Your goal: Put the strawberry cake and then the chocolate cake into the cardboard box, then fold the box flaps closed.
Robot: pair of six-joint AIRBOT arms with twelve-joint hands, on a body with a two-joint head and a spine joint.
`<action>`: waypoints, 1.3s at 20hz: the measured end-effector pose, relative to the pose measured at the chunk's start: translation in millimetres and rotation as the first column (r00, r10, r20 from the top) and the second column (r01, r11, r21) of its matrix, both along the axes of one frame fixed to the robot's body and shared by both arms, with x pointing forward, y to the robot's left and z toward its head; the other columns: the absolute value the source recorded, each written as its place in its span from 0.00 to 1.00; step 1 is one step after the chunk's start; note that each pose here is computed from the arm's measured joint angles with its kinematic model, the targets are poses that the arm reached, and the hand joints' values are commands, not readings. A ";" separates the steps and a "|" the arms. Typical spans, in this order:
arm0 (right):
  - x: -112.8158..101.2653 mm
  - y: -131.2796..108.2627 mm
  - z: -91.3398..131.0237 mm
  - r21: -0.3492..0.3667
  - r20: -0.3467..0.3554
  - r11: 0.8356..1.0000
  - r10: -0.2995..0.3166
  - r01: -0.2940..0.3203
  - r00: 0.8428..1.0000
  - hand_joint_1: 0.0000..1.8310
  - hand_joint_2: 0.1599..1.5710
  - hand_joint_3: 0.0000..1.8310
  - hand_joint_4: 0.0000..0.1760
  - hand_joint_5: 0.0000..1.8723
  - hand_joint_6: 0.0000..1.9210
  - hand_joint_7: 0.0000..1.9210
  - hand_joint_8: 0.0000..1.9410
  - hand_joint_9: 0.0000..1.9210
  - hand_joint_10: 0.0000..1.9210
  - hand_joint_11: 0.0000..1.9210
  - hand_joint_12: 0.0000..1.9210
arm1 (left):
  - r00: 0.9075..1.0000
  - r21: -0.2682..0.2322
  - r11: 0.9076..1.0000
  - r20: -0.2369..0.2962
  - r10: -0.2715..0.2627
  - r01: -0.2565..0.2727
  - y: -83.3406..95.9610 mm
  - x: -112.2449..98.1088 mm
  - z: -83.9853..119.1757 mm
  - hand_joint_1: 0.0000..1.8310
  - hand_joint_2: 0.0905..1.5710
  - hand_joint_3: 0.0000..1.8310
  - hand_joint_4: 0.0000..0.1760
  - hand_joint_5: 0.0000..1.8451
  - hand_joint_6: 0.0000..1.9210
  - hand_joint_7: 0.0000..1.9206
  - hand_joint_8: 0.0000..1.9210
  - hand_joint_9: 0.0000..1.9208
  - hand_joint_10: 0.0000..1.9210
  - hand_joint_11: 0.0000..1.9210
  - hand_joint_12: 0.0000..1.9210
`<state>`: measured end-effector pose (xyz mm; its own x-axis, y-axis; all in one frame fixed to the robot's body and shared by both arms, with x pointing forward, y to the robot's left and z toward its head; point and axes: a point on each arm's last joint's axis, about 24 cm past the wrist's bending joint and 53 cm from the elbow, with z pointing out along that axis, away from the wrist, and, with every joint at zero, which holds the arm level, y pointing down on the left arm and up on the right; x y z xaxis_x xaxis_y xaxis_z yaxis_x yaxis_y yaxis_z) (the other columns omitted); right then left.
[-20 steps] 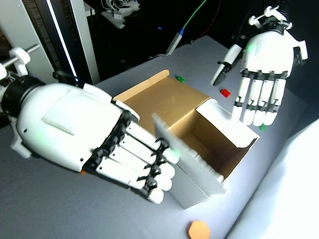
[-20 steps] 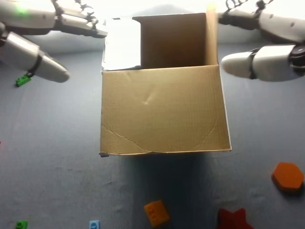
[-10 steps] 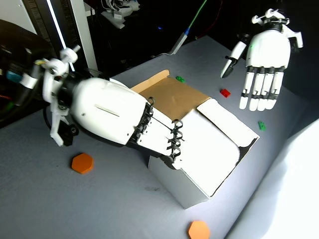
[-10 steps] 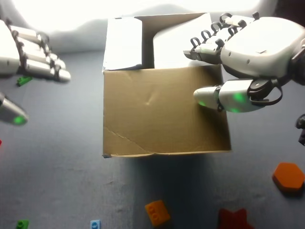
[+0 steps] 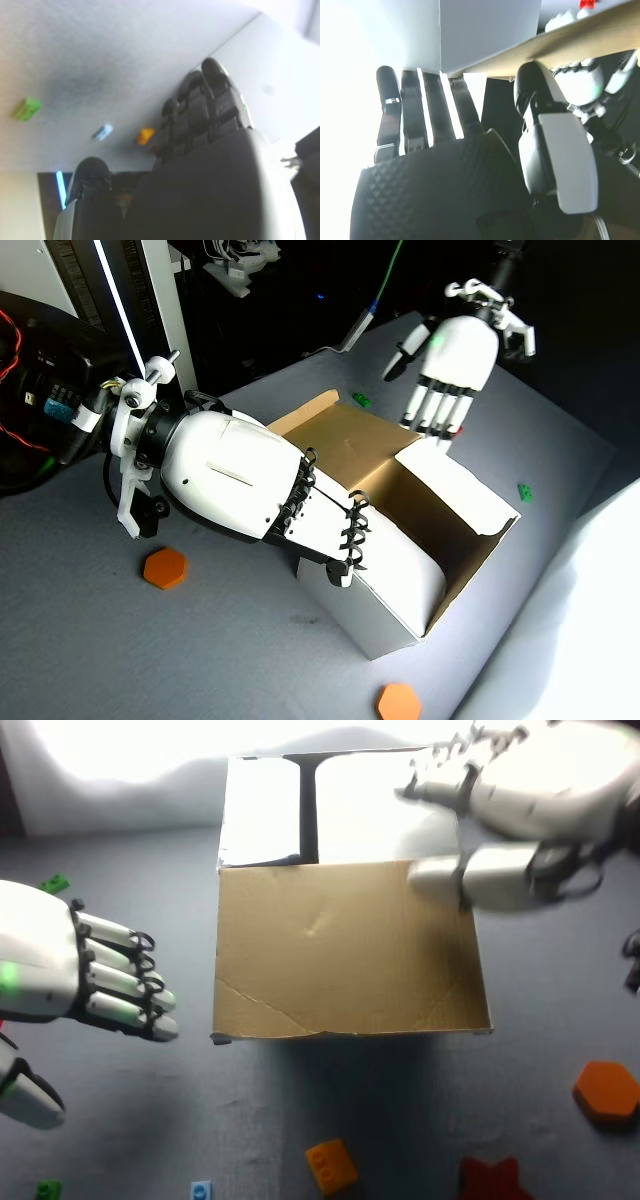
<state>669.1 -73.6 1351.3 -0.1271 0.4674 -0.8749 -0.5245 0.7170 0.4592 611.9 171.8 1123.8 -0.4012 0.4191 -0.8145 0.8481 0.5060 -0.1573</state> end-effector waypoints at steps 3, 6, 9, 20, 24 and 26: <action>2.5 -34.6 19.1 0.088 0.004 0.994 -0.068 0.067 0.998 0.00 0.80 0.00 0.00 0.10 0.00 0.15 0.01 0.13 0.01 0.00 0.50 | 1.000 -0.020 1.000 0.021 -0.019 0.020 -14.9 -4.5 3.5 0.00 0.76 0.00 0.25 0.07 0.00 0.08 0.00 0.08 0.00 0.00 0.33; -5.3 -66.7 -3.8 0.122 -0.074 0.986 -0.110 0.118 0.991 0.00 0.77 0.00 0.00 0.11 0.01 0.15 0.00 0.14 0.01 0.00 0.52 | 0.998 -0.032 0.998 0.026 -0.052 0.052 -32.7 -11.5 2.4 0.00 0.76 0.00 0.31 0.06 0.00 0.07 0.00 0.06 0.00 0.00 0.31; -2.7 -99.4 -17.9 0.179 -0.144 0.968 -0.152 0.176 0.978 0.00 0.77 0.00 0.00 0.11 0.00 0.15 0.00 0.14 0.01 0.00 0.54 | 0.996 -0.035 0.996 0.014 -0.084 0.084 -46.9 -25.0 -2.3 0.00 0.76 0.00 0.30 0.07 0.00 0.07 0.00 0.07 0.01 0.00 0.30; 0.6 -111.2 -31.4 0.181 -0.179 0.960 -0.180 0.212 0.967 0.00 0.80 0.00 0.00 0.11 0.00 0.14 0.00 0.13 0.00 0.00 0.47 | 0.995 -0.264 0.961 0.057 -0.076 0.089 -69.9 -30.5 84.6 0.00 0.77 0.00 0.22 0.07 0.00 0.07 0.00 0.08 0.01 0.00 0.31; 0.8 -108.7 -31.5 0.181 -0.178 0.961 -0.176 0.208 0.968 0.00 0.81 0.00 0.00 0.11 0.00 0.14 0.00 0.12 0.00 0.00 0.40 | 0.993 -0.327 0.941 0.104 -0.055 0.086 -63.5 -16.0 126.0 0.00 0.76 0.00 0.25 0.05 0.00 0.08 0.00 0.11 0.01 0.00 0.35; 0.8 -108.7 -31.4 0.181 -0.178 0.961 -0.176 0.208 0.968 0.00 0.80 0.00 0.00 0.10 0.00 0.14 0.00 0.12 0.00 0.00 0.44 | 0.990 -0.321 0.944 0.136 -0.032 0.075 -58.1 1.0 135.7 0.00 0.76 0.00 0.22 0.05 0.00 0.07 0.00 0.10 0.00 0.00 0.35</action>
<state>669.9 -182.3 1319.9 -0.1474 0.6572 -0.7392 -0.2948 0.6842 0.6671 612.9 113.7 1259.5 -0.2697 0.1415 -0.9525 0.8963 0.3985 -0.1945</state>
